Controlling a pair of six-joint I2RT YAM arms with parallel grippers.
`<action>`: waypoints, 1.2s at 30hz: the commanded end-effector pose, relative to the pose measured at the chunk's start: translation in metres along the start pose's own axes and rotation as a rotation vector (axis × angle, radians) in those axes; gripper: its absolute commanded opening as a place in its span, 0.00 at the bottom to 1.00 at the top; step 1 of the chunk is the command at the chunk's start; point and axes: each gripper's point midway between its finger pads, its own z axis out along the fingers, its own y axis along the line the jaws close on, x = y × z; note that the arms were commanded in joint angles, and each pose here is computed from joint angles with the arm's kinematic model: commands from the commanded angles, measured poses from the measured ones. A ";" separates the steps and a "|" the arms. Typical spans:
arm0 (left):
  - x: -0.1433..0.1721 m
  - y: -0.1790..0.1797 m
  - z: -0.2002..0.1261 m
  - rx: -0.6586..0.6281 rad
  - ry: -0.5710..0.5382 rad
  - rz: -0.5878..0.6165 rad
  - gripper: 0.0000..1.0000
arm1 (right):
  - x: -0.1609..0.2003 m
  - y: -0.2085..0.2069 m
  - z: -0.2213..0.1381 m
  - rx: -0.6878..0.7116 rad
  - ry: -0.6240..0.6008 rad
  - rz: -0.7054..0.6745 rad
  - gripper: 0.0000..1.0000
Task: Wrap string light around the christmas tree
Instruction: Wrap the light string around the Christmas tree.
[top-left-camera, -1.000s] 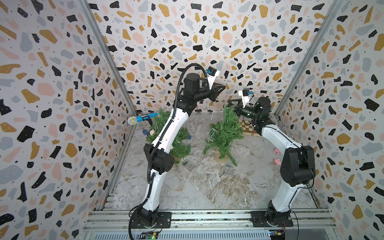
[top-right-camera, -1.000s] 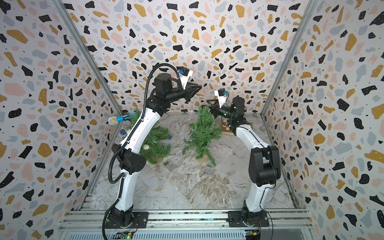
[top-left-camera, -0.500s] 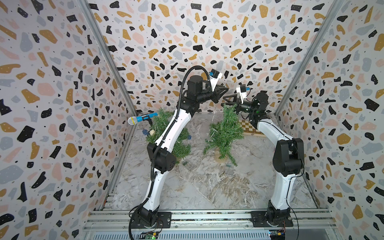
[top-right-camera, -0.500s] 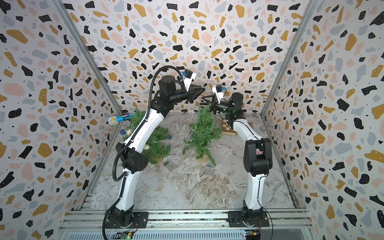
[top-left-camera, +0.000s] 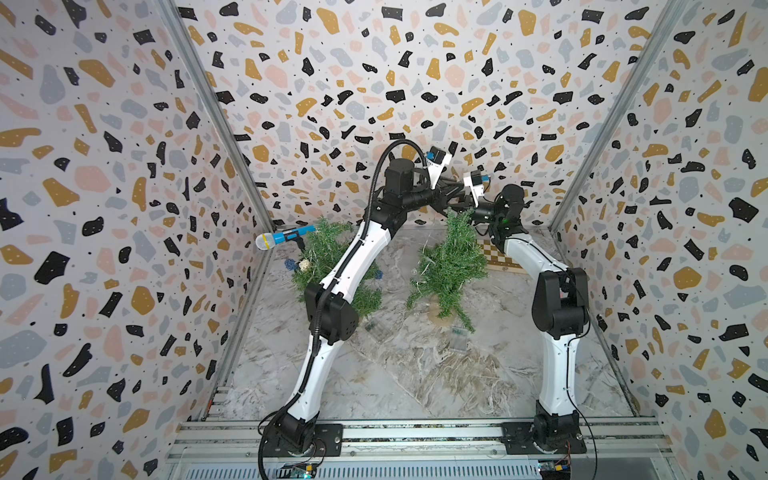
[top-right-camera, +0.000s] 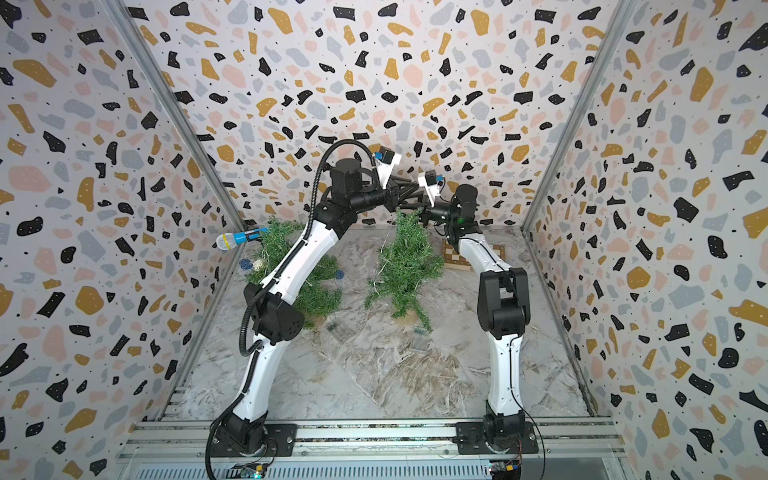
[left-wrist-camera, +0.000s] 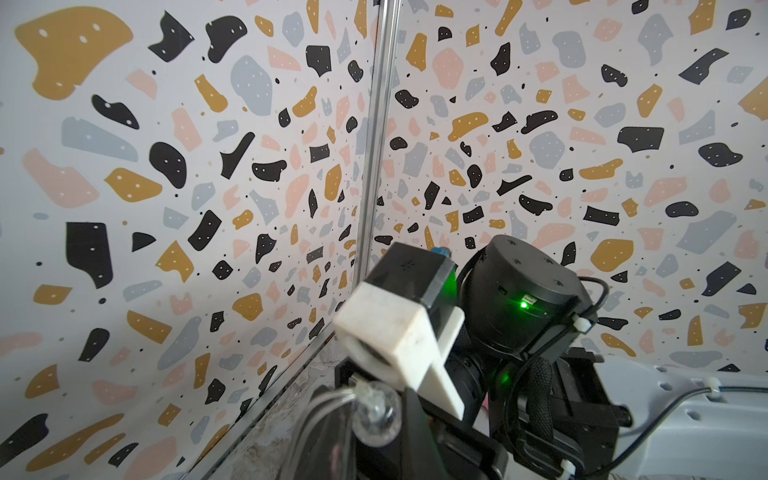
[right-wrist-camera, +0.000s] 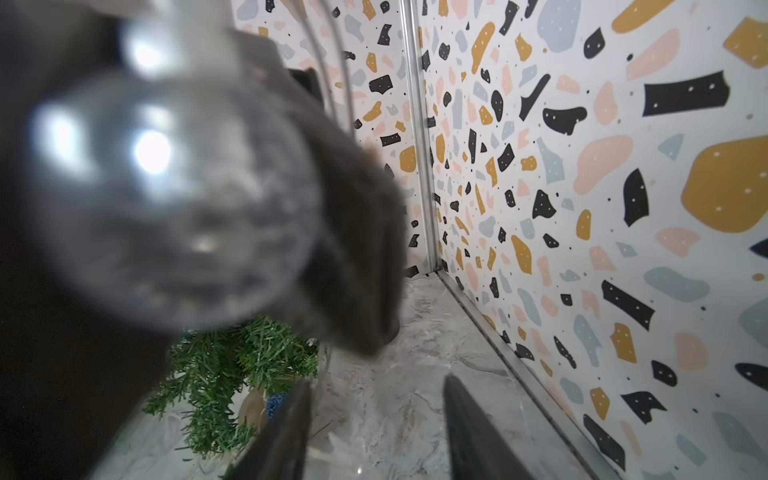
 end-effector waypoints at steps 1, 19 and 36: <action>-0.017 -0.012 -0.001 0.036 -0.050 0.036 0.00 | -0.035 0.006 -0.006 0.065 -0.091 -0.055 0.27; -0.054 0.006 -0.048 -0.116 -0.037 0.068 0.62 | -0.050 -0.007 -0.095 0.528 -0.465 0.014 0.00; -0.020 -0.072 -0.133 -0.190 0.034 -0.036 0.70 | -0.063 0.028 -0.111 0.566 -0.443 0.022 0.00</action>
